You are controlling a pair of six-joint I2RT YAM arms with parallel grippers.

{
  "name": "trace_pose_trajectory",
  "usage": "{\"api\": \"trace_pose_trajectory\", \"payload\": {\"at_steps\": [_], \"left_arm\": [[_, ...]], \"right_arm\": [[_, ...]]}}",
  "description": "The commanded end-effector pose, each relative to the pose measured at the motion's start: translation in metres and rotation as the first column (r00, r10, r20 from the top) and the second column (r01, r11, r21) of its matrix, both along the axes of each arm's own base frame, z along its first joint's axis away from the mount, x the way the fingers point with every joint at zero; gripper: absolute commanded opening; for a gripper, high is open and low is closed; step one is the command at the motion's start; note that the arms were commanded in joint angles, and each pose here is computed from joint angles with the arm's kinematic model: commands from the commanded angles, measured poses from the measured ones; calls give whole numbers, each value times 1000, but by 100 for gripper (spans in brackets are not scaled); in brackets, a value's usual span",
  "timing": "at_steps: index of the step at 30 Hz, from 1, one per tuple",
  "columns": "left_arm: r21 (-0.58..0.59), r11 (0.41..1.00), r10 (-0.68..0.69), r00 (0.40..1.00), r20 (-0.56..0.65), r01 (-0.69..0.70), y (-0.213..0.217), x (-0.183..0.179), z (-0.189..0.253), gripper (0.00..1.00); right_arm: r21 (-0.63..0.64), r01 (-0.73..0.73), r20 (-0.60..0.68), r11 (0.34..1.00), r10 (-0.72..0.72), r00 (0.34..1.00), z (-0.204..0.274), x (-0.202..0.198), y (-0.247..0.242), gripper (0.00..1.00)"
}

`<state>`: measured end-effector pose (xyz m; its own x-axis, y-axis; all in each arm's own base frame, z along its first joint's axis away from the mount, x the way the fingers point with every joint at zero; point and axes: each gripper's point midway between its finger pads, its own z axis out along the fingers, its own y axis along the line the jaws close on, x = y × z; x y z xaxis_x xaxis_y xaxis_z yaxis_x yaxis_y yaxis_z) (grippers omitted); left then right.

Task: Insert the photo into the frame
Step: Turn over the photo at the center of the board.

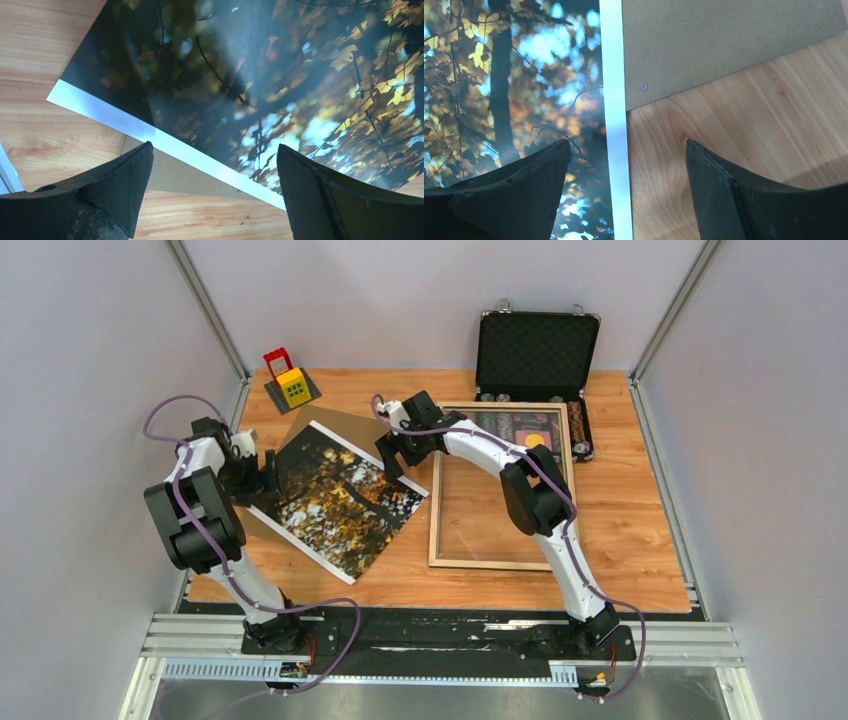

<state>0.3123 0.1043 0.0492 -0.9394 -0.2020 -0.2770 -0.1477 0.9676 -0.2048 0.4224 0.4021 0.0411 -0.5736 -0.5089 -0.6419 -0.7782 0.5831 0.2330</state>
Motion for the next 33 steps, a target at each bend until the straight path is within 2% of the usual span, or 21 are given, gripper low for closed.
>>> {"api": "trace_pose_trajectory", "payload": {"at_steps": [1,9,18,26,33], "left_arm": [[-33,999,-25,1000,-13,25,-3,-3,-2,100],[-34,998,-62,995,-72,60,-4,-19,-17,100],[-83,996,-53,994,-101,45,-11,-19,-39,100],[-135,989,-60,997,-48,53,-23,-7,-39,100],[-128,988,-90,996,9,91,-39,5,-34,100]], "right_arm": [[32,13,5,999,-13,1000,8,9,3,83],[52,0,-50,999,2,999,-1,4,6,83],[93,-35,-141,995,48,989,-12,-12,13,81],[195,-76,-312,978,135,940,-5,-52,22,76],[262,-109,-366,959,203,908,9,-71,22,74]]}}
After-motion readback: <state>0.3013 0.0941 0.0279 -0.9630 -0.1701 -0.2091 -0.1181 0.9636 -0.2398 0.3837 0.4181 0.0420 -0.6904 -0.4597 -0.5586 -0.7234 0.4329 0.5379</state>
